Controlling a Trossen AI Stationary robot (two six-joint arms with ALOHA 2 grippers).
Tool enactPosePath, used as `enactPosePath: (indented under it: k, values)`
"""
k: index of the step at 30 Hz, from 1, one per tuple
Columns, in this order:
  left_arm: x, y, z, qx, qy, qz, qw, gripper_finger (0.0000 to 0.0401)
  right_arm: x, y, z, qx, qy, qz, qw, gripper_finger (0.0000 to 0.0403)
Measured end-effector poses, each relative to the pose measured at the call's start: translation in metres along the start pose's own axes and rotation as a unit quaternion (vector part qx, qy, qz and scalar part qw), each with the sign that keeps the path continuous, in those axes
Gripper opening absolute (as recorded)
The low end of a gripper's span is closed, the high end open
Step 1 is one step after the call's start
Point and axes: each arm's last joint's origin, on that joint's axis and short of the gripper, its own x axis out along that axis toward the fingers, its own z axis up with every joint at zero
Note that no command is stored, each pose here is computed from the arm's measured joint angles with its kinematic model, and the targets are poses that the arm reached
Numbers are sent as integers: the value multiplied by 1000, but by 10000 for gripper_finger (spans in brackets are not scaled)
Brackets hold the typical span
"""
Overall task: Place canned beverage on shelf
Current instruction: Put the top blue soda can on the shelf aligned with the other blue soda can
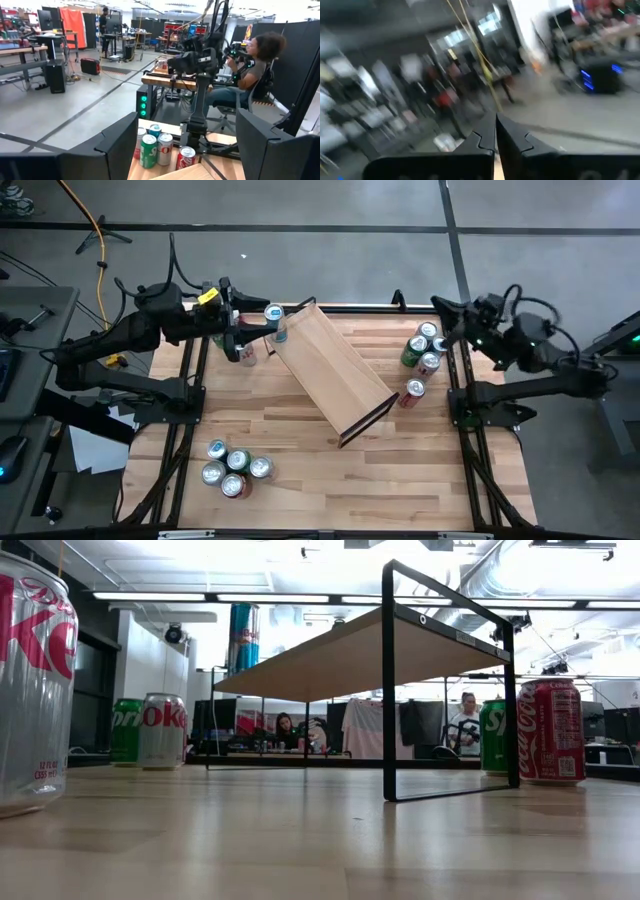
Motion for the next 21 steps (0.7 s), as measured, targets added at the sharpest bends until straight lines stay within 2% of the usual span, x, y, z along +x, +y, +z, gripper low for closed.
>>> enactPosePath:
  k: [5, 8, 11, 13, 16, 19, 21]
  values:
    - [0, 0, 0, 0, 2, 0, 1000, 239, 5, 6, 13, -61, 108, -61, 990, 44]
    - [0, 0, 0, 0, 2, 0, 1000, 239, 5, 5, 10, -74, 170, -107, 977, 99]
    - [0, 0, 0, 0, 2, 0, 1000, 239, 3, -2, -2, -59, 232, -174, 955, 167]
    - [0, 0, -1, 0, 3, 0, 1000, 239, 0, -9, -14, -43, 271, -226, 935, 213]
    - [0, 0, -2, 1, 10, 1, 1000, 239, -5, -24, -33, -16, 329, -319, 888, 270]
    - [0, 0, -3, 1, 17, 1, 1000, 239, -8, -38, -44, 19, 364, -404, 839, 299]
    - [0, 0, -3, 1, 18, 1, 1000, 239, -5, -44, -46, 35, 377, -428, 821, 304]
